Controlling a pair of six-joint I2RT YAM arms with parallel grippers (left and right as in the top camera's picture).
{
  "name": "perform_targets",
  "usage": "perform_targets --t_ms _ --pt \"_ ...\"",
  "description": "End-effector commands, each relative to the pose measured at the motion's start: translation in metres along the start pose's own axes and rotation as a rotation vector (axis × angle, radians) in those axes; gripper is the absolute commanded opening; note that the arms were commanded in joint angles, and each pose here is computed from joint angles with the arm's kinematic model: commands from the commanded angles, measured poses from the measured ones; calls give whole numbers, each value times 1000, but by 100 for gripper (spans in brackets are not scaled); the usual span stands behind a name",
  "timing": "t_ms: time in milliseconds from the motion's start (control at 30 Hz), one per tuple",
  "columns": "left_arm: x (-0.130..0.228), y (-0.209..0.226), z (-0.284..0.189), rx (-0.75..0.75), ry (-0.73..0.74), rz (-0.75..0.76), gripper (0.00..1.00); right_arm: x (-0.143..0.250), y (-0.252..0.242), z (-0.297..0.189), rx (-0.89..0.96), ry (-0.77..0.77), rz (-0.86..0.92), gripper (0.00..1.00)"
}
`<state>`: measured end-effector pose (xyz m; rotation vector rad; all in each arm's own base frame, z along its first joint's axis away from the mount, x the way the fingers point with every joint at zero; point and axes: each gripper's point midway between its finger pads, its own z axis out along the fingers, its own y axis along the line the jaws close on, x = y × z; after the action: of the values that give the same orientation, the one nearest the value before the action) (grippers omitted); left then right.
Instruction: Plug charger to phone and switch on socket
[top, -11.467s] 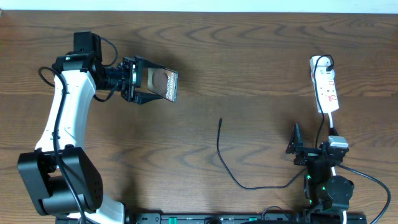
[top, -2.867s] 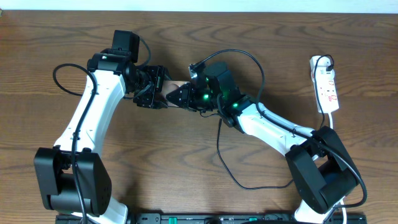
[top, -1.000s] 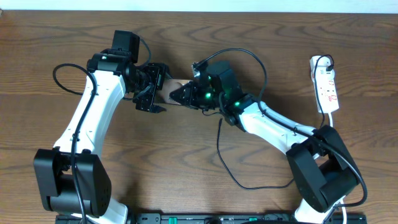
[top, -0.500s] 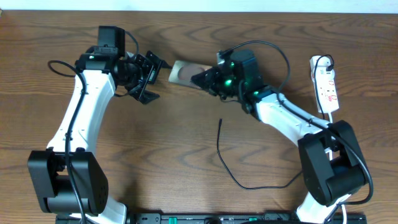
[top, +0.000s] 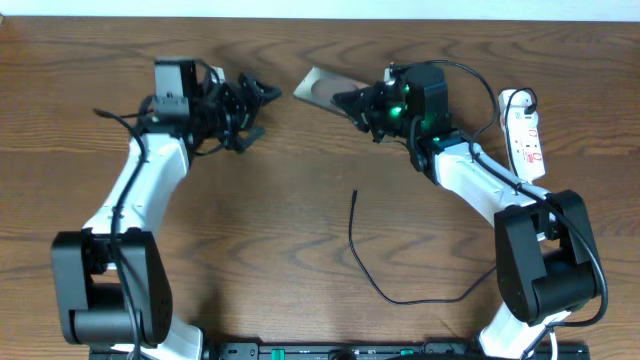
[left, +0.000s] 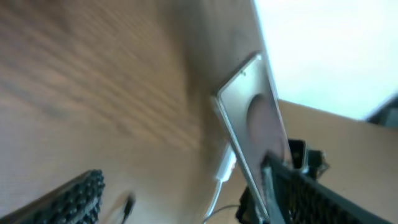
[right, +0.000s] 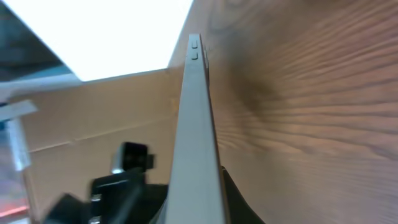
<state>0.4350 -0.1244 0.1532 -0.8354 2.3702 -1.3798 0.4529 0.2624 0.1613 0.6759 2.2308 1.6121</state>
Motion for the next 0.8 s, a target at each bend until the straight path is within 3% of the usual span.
perform_targets --t_ms 0,233,767 --pt "6 -8 1 131 45 -89 91 2 18 0 -57 30 81 1" --pt "-1 -19 0 196 14 -81 91 12 26 5 -79 52 186 1" --pt "-24 -43 -7 287 -77 -192 92 49 69 24 -209 76 226 1"
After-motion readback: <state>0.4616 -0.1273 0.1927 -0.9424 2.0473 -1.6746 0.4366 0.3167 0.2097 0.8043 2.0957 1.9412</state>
